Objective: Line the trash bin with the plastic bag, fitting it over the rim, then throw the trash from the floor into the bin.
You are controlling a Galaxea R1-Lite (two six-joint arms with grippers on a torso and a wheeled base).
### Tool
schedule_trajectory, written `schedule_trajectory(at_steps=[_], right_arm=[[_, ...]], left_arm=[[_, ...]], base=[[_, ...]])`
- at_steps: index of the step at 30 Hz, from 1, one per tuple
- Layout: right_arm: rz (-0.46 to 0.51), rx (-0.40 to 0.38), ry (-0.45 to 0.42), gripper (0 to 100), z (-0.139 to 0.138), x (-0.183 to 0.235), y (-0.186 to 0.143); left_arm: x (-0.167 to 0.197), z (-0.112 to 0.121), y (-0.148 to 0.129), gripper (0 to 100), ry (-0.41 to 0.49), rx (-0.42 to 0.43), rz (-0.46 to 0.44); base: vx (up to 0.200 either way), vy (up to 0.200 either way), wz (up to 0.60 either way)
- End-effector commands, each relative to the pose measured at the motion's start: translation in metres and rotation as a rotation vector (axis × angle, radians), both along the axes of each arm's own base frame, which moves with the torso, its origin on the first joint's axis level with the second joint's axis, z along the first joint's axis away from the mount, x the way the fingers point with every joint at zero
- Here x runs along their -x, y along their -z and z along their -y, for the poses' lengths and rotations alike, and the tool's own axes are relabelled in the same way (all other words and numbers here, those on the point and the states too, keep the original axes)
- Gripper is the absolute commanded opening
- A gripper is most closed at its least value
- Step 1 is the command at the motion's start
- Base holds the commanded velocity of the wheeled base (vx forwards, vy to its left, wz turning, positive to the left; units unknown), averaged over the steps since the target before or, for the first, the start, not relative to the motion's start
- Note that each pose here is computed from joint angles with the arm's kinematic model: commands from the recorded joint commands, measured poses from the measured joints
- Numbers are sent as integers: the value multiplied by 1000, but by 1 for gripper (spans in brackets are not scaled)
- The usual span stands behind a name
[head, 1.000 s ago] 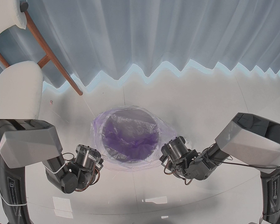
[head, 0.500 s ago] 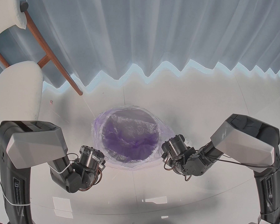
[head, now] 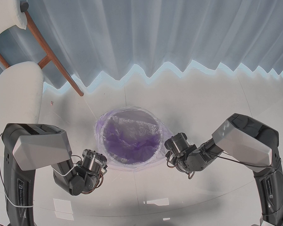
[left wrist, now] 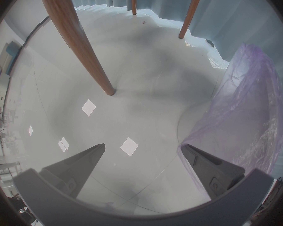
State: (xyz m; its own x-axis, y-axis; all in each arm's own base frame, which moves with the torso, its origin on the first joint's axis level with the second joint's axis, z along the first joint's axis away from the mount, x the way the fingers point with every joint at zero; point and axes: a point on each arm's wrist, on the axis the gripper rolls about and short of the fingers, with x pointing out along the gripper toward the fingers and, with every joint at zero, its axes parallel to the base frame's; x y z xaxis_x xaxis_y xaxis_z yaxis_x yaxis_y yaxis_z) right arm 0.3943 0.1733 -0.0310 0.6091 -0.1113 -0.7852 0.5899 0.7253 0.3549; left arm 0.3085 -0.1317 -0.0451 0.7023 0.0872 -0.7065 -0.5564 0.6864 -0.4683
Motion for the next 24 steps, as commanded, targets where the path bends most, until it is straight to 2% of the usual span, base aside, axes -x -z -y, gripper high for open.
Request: schedule_trajectory(at_steps=[1,5,7,8,11,16,19,20,21,24], right_arm=[[5,-7,15,100,4,-3,-2],[22,-26,24,100,7,8,-23],[22,-26,24,100,7,8,-23],[16,-30,13,100,9,22,-37],[10,-36,-17,100,5,40,-50],[51,-84,-58,100,8,77,-93],[113,-155,-106,100,8,100,-129],[119,-168,-111,100,8,103,-133],[152,-240,-142,100,10,115,-154],[220,-341,-188,100,18,133,-190]], left_arm=[[4,0,-8,100,-1,15,15],[20,3,-40,100,36,42,57],[20,3,-41,100,39,44,58],[41,2,-57,100,72,49,67],[66,-1,-76,100,105,62,92],[117,-13,-122,100,173,133,208],[135,-19,-152,100,205,214,316],[136,-19,-154,100,208,223,326],[143,-21,-167,100,236,268,371],[149,-23,-187,100,300,346,442]], base=[[0,0,0],[0,0,0],[0,0,0],[0,0,0],[0,0,0],[0,0,0],[0,0,0],[0,0,0],[0,0,0],[0,0,0]])
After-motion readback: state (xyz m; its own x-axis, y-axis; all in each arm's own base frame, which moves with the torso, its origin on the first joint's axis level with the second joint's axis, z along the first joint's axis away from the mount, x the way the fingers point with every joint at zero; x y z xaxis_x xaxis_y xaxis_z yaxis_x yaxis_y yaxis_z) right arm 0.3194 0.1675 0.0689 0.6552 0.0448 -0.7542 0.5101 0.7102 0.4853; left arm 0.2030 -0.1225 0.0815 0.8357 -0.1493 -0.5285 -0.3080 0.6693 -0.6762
